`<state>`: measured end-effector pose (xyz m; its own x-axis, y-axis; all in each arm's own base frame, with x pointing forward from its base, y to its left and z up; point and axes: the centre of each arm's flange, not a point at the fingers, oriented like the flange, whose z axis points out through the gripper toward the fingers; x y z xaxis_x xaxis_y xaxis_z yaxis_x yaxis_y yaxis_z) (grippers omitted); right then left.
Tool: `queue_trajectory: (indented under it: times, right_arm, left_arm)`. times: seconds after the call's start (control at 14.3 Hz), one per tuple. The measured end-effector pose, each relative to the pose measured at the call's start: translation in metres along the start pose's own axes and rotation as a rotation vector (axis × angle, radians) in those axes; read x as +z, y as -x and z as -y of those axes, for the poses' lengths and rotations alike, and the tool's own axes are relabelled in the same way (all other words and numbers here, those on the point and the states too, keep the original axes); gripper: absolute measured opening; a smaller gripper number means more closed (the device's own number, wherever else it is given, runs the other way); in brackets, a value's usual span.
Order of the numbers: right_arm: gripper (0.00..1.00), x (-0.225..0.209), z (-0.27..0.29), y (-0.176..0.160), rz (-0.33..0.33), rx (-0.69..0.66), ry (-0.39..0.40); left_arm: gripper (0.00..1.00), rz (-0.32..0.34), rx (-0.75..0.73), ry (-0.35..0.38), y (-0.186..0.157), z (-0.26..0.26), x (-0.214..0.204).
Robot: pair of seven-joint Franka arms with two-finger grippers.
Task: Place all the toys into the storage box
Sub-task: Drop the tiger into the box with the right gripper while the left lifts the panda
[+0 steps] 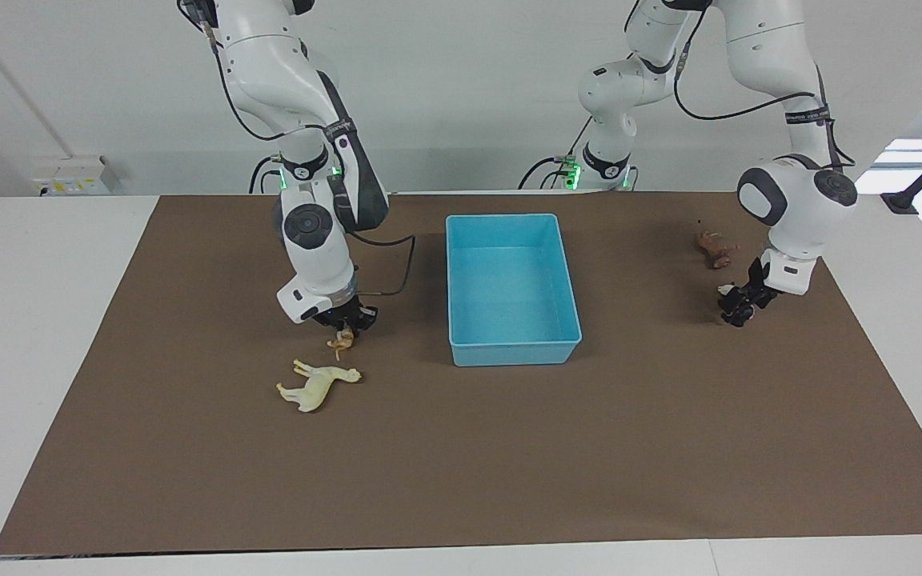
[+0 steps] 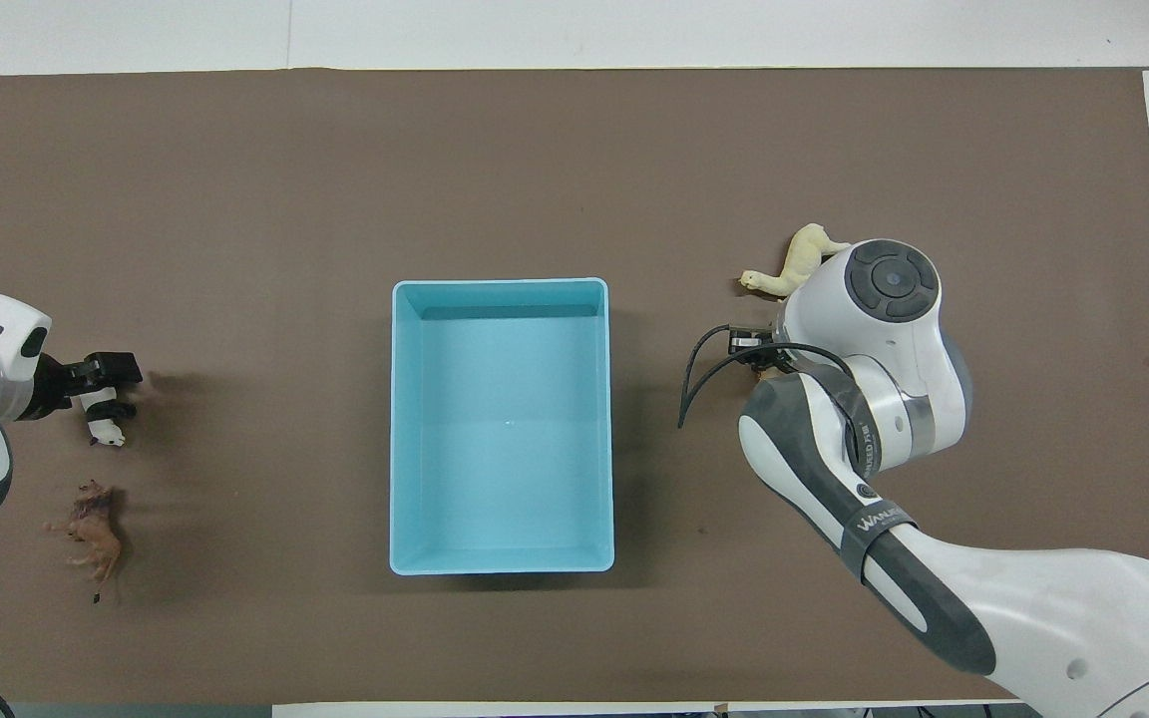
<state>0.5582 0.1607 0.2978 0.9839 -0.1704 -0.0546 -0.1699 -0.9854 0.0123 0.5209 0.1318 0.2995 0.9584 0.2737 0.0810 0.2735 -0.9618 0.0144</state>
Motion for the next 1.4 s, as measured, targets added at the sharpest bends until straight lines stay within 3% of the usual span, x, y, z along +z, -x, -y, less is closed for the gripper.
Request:
queue_trajectory:
  times: [0.14,0.35,0.42,0.7,0.91,1.05,1.12,1.26,1.4]
  right_arm:
    - [0.27,-0.030,0.004,-0.008,0.011,0.015,-0.006]
    - [0.27,-0.111,0.030,-0.020,0.008,0.085,-0.087]
    - [0.27,-0.136,0.049,-0.016,-0.005,0.097,-0.119]
    - [0.27,-0.176,0.170,0.050,-0.032,0.171,-0.220]
    - [0.27,-0.173,0.245,0.111,-0.004,0.201,-0.321]
    - [0.40,-0.168,0.264,0.135,0.018,0.208,-0.309]
    - [0.54,-0.165,0.264,0.139,0.035,0.205,-0.288]
    - [0.76,-0.162,0.250,0.129,0.053,0.221,-0.242]
    - [0.99,-0.169,0.218,0.099,0.030,0.224,-0.197]
  left_arm:
    - [0.94,-0.001,-0.001,0.000,0.001,0.000,-0.001]
    - [0.59,-0.002,-0.002,0.000,0.001,0.001,-0.002]
    - [0.53,-0.002,-0.003,0.000,0.001,0.002,-0.002]
    - [0.53,0.002,-0.005,0.000,-0.005,0.002,-0.009]
    - [0.53,0.047,-0.029,0.005,-0.039,-0.005,-0.060]
    - [0.53,0.063,-0.064,0.027,-0.055,-0.022,-0.094]
    - [0.53,0.077,-0.082,0.050,-0.055,-0.038,-0.101]
    - [0.53,0.107,-0.126,0.082,-0.050,-0.071,-0.109]
    - [0.53,0.134,-0.182,0.137,-0.039,-0.109,-0.123]
